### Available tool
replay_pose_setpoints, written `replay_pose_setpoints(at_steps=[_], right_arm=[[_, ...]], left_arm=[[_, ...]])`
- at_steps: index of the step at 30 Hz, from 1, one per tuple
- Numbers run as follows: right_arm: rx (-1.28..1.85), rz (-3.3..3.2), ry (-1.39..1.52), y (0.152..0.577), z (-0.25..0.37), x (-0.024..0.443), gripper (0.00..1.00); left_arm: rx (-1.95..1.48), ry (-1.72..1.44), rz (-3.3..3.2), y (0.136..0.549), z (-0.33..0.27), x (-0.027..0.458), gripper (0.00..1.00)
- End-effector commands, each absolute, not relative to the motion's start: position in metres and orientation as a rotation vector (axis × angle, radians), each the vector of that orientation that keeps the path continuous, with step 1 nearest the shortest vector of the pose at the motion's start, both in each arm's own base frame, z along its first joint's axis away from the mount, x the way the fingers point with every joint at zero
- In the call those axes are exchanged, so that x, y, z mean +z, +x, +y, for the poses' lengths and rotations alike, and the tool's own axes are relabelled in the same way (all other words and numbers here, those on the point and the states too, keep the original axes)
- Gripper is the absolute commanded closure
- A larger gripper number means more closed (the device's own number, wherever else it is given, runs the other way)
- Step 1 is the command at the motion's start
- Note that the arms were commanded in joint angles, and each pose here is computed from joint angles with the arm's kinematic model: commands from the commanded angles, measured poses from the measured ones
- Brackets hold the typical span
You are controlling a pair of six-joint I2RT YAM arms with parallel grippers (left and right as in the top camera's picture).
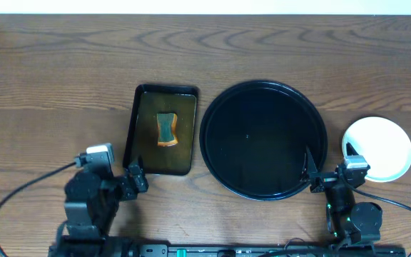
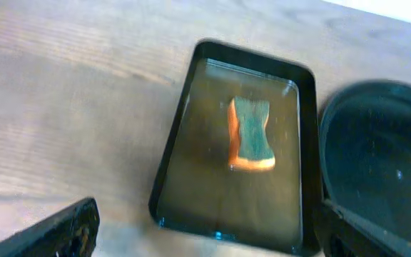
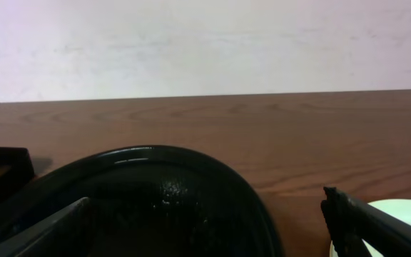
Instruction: Clean dirty plates on tray and stack at the side
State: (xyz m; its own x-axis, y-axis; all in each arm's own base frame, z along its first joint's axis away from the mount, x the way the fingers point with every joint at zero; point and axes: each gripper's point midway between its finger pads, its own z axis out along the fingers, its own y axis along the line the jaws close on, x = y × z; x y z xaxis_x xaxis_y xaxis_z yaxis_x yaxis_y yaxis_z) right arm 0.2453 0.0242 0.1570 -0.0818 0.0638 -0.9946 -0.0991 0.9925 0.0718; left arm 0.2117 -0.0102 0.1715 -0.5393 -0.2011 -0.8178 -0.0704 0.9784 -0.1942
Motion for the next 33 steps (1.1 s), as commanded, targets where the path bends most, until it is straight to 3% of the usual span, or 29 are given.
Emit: replay_pose_setpoints(at_steps=[1, 16, 22, 33], right_arm=[[0.132, 1.646, -0.044, 0.245, 0.026, 0.157, 0.01], [0.132, 1.646, -0.044, 0.245, 0.026, 0.157, 0.01], [0.132, 1.646, -0.044, 0.245, 0.026, 0.157, 0.01], [0.132, 1.646, -0.044, 0.245, 0.026, 0.157, 0.01]], left_arm=[[-0.147, -0.177, 2.074, 0.213, -0.007, 0.157, 0.03], [-0.129, -0.099, 1.593, 0.246, -0.004, 0.172, 0.03], [-0.094, -0.074, 1.722, 0.244, -0.004, 0.137, 0.03], [-0.094, -0.074, 1.72, 0.244, -0.004, 0.138, 0.03]])
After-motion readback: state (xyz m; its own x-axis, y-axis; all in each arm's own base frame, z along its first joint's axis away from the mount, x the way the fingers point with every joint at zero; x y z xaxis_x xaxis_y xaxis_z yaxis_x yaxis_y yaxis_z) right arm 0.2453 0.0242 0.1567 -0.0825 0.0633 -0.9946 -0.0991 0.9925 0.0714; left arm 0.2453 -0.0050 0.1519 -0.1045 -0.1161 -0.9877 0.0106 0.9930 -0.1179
